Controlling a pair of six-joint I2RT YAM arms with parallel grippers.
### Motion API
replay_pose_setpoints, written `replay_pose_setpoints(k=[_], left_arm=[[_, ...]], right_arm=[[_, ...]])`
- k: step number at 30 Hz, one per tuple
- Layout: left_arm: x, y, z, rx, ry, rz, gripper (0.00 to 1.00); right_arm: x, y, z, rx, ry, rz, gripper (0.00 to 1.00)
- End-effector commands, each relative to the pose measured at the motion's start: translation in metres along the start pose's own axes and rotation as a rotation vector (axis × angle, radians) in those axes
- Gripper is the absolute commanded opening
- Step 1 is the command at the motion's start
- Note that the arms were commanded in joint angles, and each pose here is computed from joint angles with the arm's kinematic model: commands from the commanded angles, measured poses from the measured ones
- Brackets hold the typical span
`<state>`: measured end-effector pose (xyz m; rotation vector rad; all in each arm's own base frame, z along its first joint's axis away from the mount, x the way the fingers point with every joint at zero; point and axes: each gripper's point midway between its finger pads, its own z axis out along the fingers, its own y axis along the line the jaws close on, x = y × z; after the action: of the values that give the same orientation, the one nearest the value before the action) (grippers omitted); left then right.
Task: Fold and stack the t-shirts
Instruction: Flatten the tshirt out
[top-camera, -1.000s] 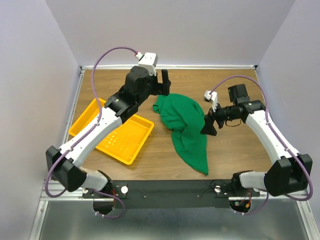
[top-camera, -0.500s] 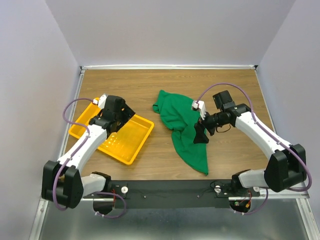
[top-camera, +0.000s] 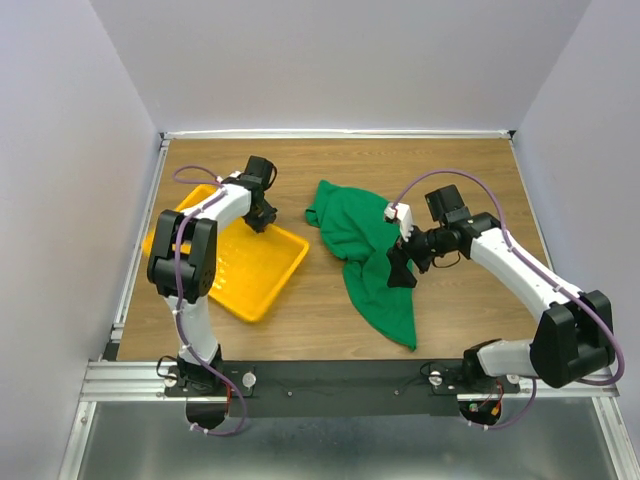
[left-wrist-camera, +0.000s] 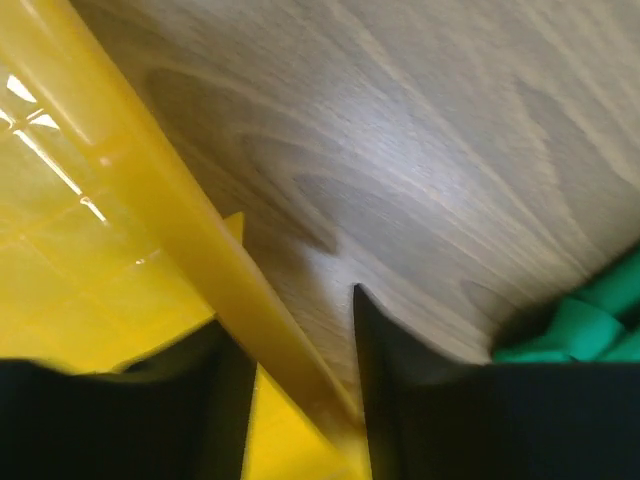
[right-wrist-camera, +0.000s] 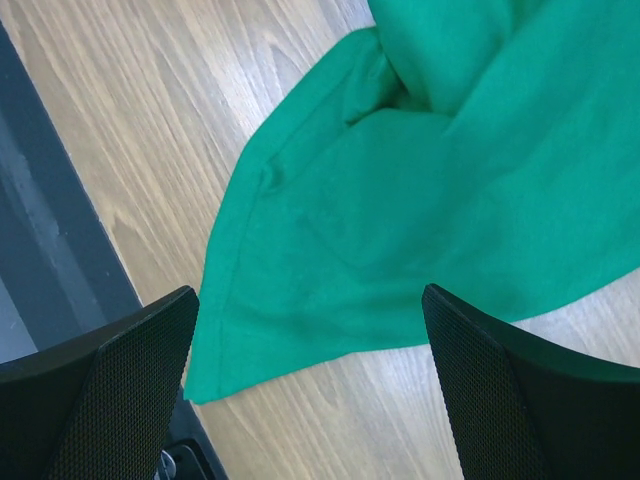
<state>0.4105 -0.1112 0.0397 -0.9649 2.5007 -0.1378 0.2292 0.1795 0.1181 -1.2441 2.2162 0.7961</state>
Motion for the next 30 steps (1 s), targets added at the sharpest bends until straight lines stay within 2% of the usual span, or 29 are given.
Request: replay_pose_setpoints(k=[1,2,3,4,5,6,7,9,10,13,14,18,21,25,30], left_arm=[[-0.013,0.014,-0.005,-0.103,-0.057,0.14,0.2],[-0.019,0.018,-0.005,-0.128,-0.088,0.177,0.12],[-0.027,0.02,-0.005,-0.134,-0.111,0.257,0.0],[-0.034,0.02,-0.006,-0.145,-0.139,0.337,0.0],[-0.044,0.015,-0.005,-0.127,-0.172,0.5,0.0],[-0.047,0.007,-0.005,-0.102,-0.193,0.495,0.0],[-0.054,0.007,-0.006,-0.1,-0.207,0.672,0.0],[-0.069,0.0,-0.004,-0.086,-0.257,0.755,0.0],[-0.071,0.0,0.002,-0.08,-0.241,0.834,0.0],[-0.09,-0.01,0.007,-0.072,-0.242,0.923,0.0],[-0.094,-0.007,0.017,-0.099,-0.229,0.991,0.0],[-0.118,-0.018,0.025,-0.13,-0.261,1.094,0.0],[-0.136,-0.017,0.032,-0.166,-0.283,1.106,0.0],[-0.163,-0.005,0.048,-0.169,-0.249,1.048,0.0],[-0.186,-0.001,0.05,-0.14,-0.263,0.998,0.0]], right_arm=[[0.002,-0.003,-0.003,0.049,-0.003,-0.011,1.0],[0.002,-0.003,-0.003,0.053,-0.003,-0.01,1.0],[0.002,-0.003,-0.003,0.053,-0.005,-0.011,1.0],[0.001,-0.004,-0.003,0.055,-0.004,-0.009,1.0],[0.001,-0.004,-0.003,0.053,-0.007,-0.01,1.0],[0.0,-0.005,-0.002,0.053,-0.007,-0.008,1.0],[-0.003,-0.005,-0.003,0.055,-0.013,-0.013,1.0],[-0.004,-0.006,-0.003,0.053,-0.014,-0.014,1.0],[-0.005,-0.006,-0.003,0.056,-0.015,-0.017,1.0],[-0.008,-0.007,-0.005,0.063,-0.019,-0.024,1.0],[-0.008,-0.007,-0.006,0.066,-0.02,-0.024,1.0],[-0.006,-0.005,-0.007,0.065,-0.022,-0.024,1.0],[-0.004,-0.005,-0.007,0.068,-0.019,-0.022,1.0],[-0.004,-0.005,-0.008,0.077,-0.018,-0.018,1.0],[-0.005,-0.006,-0.008,0.08,-0.012,-0.01,1.0]])
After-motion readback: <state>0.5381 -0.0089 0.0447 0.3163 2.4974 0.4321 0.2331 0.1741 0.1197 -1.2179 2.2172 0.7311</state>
